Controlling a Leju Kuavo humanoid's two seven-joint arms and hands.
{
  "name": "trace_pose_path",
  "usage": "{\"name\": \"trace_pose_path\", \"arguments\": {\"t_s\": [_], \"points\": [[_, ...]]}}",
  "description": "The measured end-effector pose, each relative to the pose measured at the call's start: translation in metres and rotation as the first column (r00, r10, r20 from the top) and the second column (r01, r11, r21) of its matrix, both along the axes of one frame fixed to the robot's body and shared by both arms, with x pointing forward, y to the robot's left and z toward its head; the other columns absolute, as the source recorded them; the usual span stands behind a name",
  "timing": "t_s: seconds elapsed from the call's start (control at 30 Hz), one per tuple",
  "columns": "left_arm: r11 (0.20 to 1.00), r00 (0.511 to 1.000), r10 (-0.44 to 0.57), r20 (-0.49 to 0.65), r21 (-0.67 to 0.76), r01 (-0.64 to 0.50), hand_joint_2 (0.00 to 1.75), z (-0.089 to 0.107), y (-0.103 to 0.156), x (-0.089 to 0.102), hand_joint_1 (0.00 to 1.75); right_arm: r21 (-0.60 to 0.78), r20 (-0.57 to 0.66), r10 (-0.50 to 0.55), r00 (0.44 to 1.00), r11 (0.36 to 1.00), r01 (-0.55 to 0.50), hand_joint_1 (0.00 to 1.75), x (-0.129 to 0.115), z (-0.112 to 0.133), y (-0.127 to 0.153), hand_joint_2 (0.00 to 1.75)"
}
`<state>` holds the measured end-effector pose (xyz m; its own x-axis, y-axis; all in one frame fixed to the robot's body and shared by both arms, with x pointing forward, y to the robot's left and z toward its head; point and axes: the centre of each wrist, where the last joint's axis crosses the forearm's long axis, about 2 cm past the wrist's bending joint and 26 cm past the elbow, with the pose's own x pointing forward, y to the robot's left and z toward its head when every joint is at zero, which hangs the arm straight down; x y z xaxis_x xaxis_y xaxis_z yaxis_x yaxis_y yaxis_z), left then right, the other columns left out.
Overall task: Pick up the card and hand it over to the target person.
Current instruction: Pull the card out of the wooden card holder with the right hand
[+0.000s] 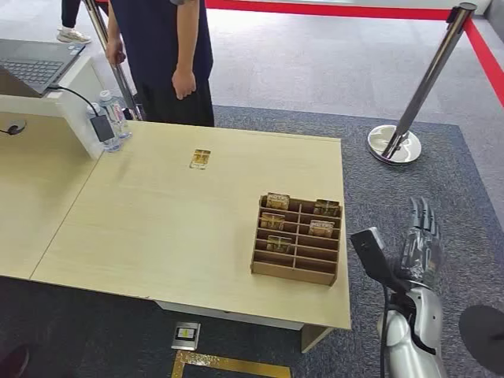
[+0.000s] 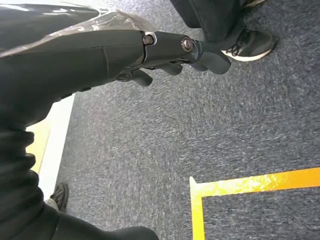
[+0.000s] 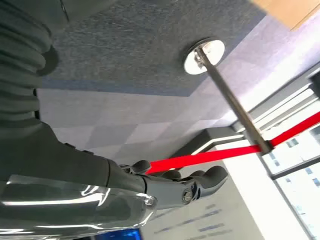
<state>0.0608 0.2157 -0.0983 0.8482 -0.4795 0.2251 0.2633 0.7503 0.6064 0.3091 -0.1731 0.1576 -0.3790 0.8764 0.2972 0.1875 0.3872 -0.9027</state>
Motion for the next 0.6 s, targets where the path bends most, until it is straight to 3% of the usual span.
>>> {"name": "trace_pose_path", "arguments": {"t_s": [0.6], "points": [[1.0,1.0,0.021,-0.006,0.001,-0.021,1.75,0.0,0.0,-0.001,0.0,-0.052,-0.018,0.027,0.999,0.998,-0.028,0.39,-0.011,0.02,0.028,1.75]]}}
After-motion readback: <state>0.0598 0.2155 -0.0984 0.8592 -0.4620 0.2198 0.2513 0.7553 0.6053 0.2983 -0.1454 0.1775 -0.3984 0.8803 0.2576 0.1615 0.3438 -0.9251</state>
